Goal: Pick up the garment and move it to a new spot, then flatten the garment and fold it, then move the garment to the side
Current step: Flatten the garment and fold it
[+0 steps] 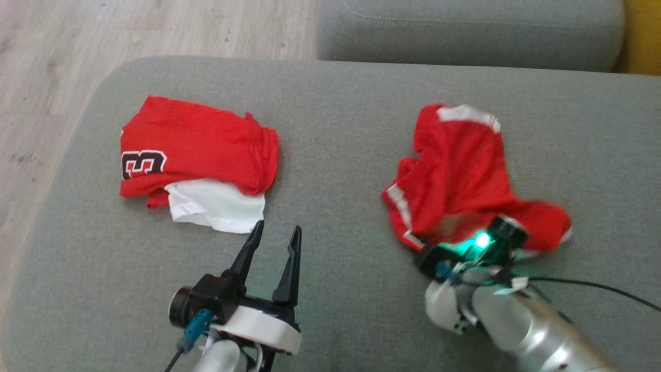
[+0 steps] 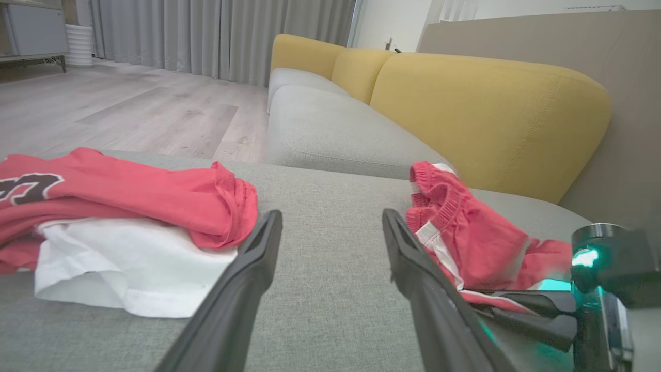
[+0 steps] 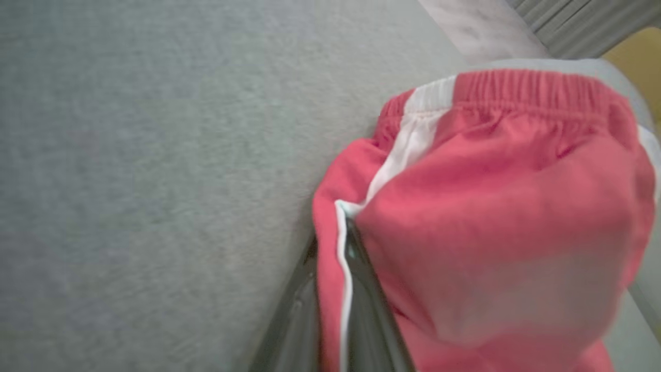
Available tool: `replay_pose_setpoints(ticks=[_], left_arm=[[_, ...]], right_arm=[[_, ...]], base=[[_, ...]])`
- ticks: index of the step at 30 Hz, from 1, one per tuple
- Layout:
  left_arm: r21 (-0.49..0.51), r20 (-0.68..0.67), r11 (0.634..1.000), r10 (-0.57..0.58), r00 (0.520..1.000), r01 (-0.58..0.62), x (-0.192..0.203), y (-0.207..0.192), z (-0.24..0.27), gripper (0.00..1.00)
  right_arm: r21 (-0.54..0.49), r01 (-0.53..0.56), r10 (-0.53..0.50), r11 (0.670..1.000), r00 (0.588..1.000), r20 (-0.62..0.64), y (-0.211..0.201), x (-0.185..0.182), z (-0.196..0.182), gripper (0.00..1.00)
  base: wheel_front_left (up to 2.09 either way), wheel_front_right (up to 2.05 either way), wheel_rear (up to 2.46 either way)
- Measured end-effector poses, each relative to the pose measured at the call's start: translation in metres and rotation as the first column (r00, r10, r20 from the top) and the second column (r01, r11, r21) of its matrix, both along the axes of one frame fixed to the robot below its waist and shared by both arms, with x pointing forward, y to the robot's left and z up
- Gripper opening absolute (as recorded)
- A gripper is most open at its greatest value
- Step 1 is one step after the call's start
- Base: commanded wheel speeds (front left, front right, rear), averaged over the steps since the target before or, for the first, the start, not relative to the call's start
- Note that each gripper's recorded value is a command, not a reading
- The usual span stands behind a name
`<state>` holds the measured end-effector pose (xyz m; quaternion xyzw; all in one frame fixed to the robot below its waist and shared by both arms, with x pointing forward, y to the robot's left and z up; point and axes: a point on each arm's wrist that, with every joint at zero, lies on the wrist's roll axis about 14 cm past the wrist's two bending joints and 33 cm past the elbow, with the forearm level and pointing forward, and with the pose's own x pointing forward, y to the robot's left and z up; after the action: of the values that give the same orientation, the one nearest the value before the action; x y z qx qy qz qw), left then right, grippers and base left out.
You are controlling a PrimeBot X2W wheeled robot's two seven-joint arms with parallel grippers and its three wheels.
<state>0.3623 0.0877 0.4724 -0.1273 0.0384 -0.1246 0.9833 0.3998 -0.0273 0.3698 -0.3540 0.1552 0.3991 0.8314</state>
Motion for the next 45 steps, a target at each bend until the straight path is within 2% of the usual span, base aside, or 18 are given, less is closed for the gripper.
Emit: replay_pose_setpoints(ticks=[5, 6, 7, 11, 16, 19, 20, 24, 25, 26, 28, 31, 37, 39, 45], left_arm=[[0.003, 0.010, 1.000, -0.010, 1.000, 0.010, -0.001, -0.003, 0.003, 1.00], [0.002, 0.013, 1.000, -0.014, 1.000, 0.014, -0.001, -0.004, 0.004, 1.00], [0.001, 0.015, 1.000, -0.019, 1.000, 0.019, -0.001, -0.006, 0.005, 1.00], [-0.004, 0.012, 0.999, -0.041, 0.999, 0.041, -0.006, -0.014, 0.003, 1.00], [-0.008, 0.024, 0.998, -0.065, 0.998, 0.065, -0.006, -0.022, 0.007, 1.00], [-0.011, 0.033, 0.998, -0.065, 0.997, 0.066, -0.003, -0.022, 0.010, 1.00], [-0.011, 0.034, 0.998, -0.069, 0.997, 0.069, -0.002, -0.023, 0.011, 1.00], [-0.015, 0.049, 0.996, -0.081, 0.995, 0.082, 0.000, -0.028, 0.016, 1.00], [-0.011, 0.048, 0.996, -0.087, 0.995, 0.087, 0.001, -0.029, 0.015, 1.00], [-0.009, 0.046, 0.996, -0.088, 0.995, 0.089, 0.001, -0.030, 0.014, 1.00], [-0.011, 0.041, 0.996, -0.088, 0.995, 0.088, 0.002, -0.030, 0.012, 1.00], [-0.016, 0.037, 0.997, -0.078, 0.996, 0.078, 0.006, -0.027, 0.011, 1.00], [-0.018, 0.013, 0.997, -0.079, 0.997, 0.079, 0.009, -0.027, 0.003, 1.00], [-0.014, 0.007, 0.996, -0.082, 0.997, 0.082, 0.011, -0.027, 0.000, 1.00], [-0.011, 0.005, 0.997, -0.075, 0.997, 0.075, 0.025, -0.023, -0.002, 1.00]], right_arm=[[0.053, -0.087, 0.088, 0.995, 0.996, -0.017, 0.026, -0.028, 0.003, 0.00], [0.074, -0.088, 0.090, 0.993, 0.996, -0.023, 0.029, -0.033, 0.004, 0.44], [0.105, -0.077, 0.080, 0.991, 0.996, -0.027, 0.031, -0.036, 0.007, 1.00], [0.234, -0.011, 0.017, 0.972, 1.000, -0.023, 0.029, -0.034, 0.028, 1.00], [0.322, 0.089, -0.099, 0.943, 0.995, 0.014, -0.005, -0.015, 0.056, 1.00], [0.398, 0.191, -0.215, 0.897, 0.977, 0.016, -0.034, -0.003, 0.071, 1.00], [0.435, 0.240, -0.268, 0.868, 0.963, 0.004, -0.045, 0.000, 0.075, 1.00], [0.569, 0.421, -0.485, 0.706, 0.874, -0.045, -0.097, 0.011, 0.090, 1.00], [0.621, 0.476, -0.565, 0.623, 0.823, -0.063, -0.118, 0.012, 0.096, 1.00], [0.643, 0.494, -0.596, 0.585, 0.800, -0.073, -0.125, 0.012, 0.098, 1.00], [0.677, 0.523, -0.646, 0.518, 0.758, -0.091, -0.133, 0.008, 0.099, 1.00], [0.698, 0.562, -0.690, 0.443, 0.711, -0.134, -0.136, -0.003, 0.092, 1.00], [0.692, 0.590, -0.723, 0.416, 0.676, -0.142, -0.148, -0.006, 0.085, 1.00], [0.692, 0.590, -0.725, 0.416, 0.675, -0.140, -0.148, 0.000, 0.085, 1.00], [0.662, 0.620, -0.705, 0.421, 0.683, -0.190, -0.137, 0.041, 0.084, 1.00]], base=[[0.00, 0.00, 0.00], [0.00, 0.00, 0.00], [0.00, 0.00, 0.00], [0.00, 0.00, 0.00], [0.00, 0.00, 0.00], [0.00, 0.00, 0.00], [0.00, 0.00, 0.00], [0.00, 0.00, 0.00], [0.00, 0.00, 0.00], [0.00, 0.00, 0.00], [0.00, 0.00, 0.00], [0.00, 0.00, 0.00], [0.00, 0.00, 0.00], [0.00, 0.00, 0.00], [0.00, 0.00, 0.00]])
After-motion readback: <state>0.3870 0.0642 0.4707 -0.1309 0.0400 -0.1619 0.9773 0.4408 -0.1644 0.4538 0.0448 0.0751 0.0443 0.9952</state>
